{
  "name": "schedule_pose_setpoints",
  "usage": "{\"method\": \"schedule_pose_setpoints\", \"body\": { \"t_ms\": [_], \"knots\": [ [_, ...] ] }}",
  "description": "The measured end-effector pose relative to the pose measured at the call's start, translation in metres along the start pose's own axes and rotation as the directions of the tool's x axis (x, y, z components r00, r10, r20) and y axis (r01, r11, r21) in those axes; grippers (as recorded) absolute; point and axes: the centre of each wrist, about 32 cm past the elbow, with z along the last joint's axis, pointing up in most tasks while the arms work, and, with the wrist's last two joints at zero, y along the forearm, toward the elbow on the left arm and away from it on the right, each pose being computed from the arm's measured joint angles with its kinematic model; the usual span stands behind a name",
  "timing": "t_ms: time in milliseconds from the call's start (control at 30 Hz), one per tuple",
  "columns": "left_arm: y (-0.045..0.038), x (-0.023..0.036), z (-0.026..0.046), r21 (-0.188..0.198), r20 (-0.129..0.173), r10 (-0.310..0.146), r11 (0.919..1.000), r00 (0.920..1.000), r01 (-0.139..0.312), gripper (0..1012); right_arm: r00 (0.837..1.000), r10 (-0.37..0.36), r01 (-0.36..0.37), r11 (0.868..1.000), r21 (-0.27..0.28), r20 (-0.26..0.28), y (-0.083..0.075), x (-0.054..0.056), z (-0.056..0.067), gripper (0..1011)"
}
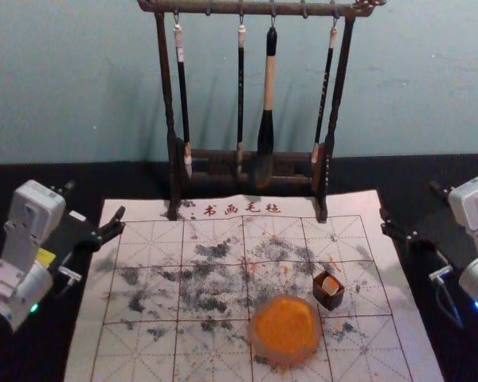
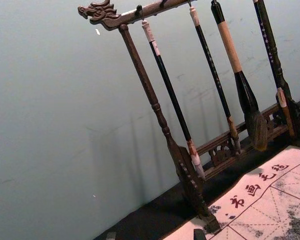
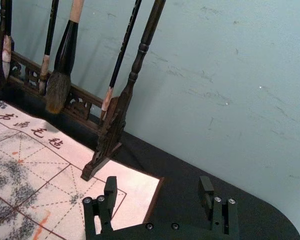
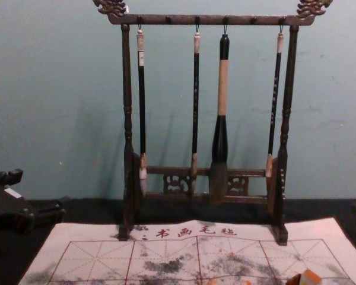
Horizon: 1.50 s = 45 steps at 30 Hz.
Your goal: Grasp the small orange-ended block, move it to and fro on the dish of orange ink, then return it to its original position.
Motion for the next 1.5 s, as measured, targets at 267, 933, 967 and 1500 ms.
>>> {"method": "schedule_pose_setpoints", "body": {
  "t_ms": [267, 933, 967, 1500],
  "knots": [
    [0.0, 0.0, 0.0, 0.0, 0.0, 0.0, 1.0, 1.0, 0.0, 1001, 1.0, 0.0, 0.0, 1.0, 0.005, -0.002, 0.0001, 0.0014, -0.0003, 1002],
    [0.0, 0.0, 0.0, 0.0, 0.0, 0.0, 1.0, 1.0, 0.0, 1001, 1.0, 0.0, 0.0, 1.0, 0.006, -0.003, 0.0003, 0.0017, -0.0002, 1002],
    [0.0, 0.0, 0.0, 0.0, 0.0, 0.0, 1.0, 1.0, 0.0, 1001, 1.0, 0.0, 0.0, 1.0, 0.007, -0.003, 0.0003, 0.0016, -0.0001, 1002],
    [0.0, 0.0, 0.0, 0.0, 0.0, 0.0, 1.0, 1.0, 0.0, 1001, 1.0, 0.0, 0.0, 1.0, 0.007, -0.003, 0.0003, 0.0016, -0.0001, 1002]
  ]
}}
